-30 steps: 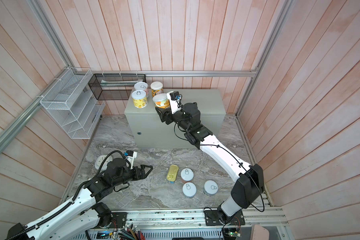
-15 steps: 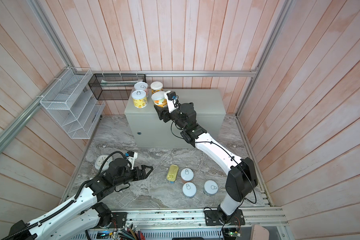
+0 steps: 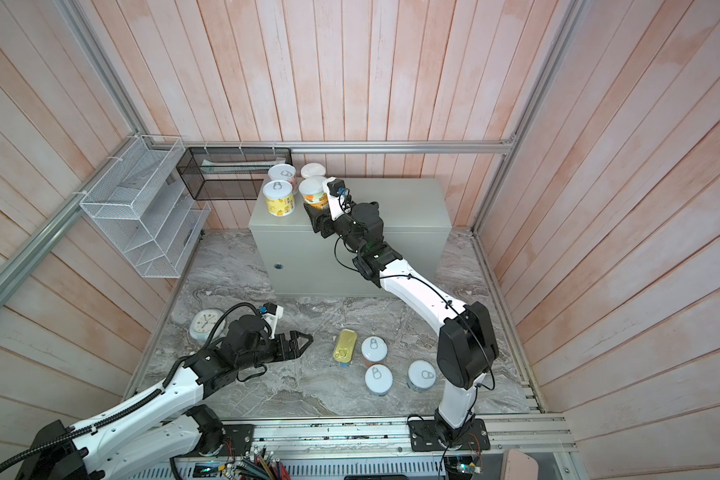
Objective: Place and organize the canned foods onto the counter
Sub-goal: 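Lower the green-labelled can onto the cabinet top beside the yellow cans, then open the right gripper and withdraw it while the left gripper moves to the gold tin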
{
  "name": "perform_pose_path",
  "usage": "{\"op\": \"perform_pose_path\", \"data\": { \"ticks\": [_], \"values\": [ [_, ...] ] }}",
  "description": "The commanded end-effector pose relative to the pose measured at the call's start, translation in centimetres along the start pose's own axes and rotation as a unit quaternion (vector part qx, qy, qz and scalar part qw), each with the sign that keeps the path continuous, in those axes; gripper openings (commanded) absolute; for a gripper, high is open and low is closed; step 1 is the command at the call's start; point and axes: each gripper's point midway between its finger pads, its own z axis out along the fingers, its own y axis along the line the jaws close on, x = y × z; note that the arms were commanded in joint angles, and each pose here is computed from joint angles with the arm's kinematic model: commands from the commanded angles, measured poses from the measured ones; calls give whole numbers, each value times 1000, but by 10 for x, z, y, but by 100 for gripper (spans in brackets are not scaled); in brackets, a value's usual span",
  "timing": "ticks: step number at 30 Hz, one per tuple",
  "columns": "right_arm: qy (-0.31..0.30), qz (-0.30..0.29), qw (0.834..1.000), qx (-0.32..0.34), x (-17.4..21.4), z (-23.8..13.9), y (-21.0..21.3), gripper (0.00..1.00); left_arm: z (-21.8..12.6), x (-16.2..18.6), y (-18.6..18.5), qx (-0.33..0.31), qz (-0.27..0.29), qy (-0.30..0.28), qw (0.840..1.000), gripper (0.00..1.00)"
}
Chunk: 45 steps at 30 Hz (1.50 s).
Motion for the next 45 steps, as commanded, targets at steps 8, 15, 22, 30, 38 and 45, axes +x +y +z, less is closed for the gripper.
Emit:
{"op": "perform_pose_path", "data": {
  "ticks": [8, 15, 22, 30, 38, 45],
  "values": [
    [-13, -3, 1000, 4, -3, 16, -5, 69, 1, 0, -11, 18, 1, 1, 1000, 100],
    [9, -10, 1000, -2, 8, 23, -4, 77, 3, 3, -11, 25, 0, 1, 1000, 100],
    [31, -20, 999, 24, 9, 10, -13, 90, 10, 1, -15, 35, 4, 1, 999, 100],
    [25, -24, 999, 33, -1, -33, -12, 93, 20, 0, -21, 33, 31, 19, 999, 100],
    [-1, -8, 998, 66, -18, -96, -16, 94, 27, -2, -19, 19, 54, 26, 998, 100],
    [-15, 13, 995, 94, -20, -151, -21, 94, 35, -1, -22, 13, 52, 29, 998, 100]
  ]
}}
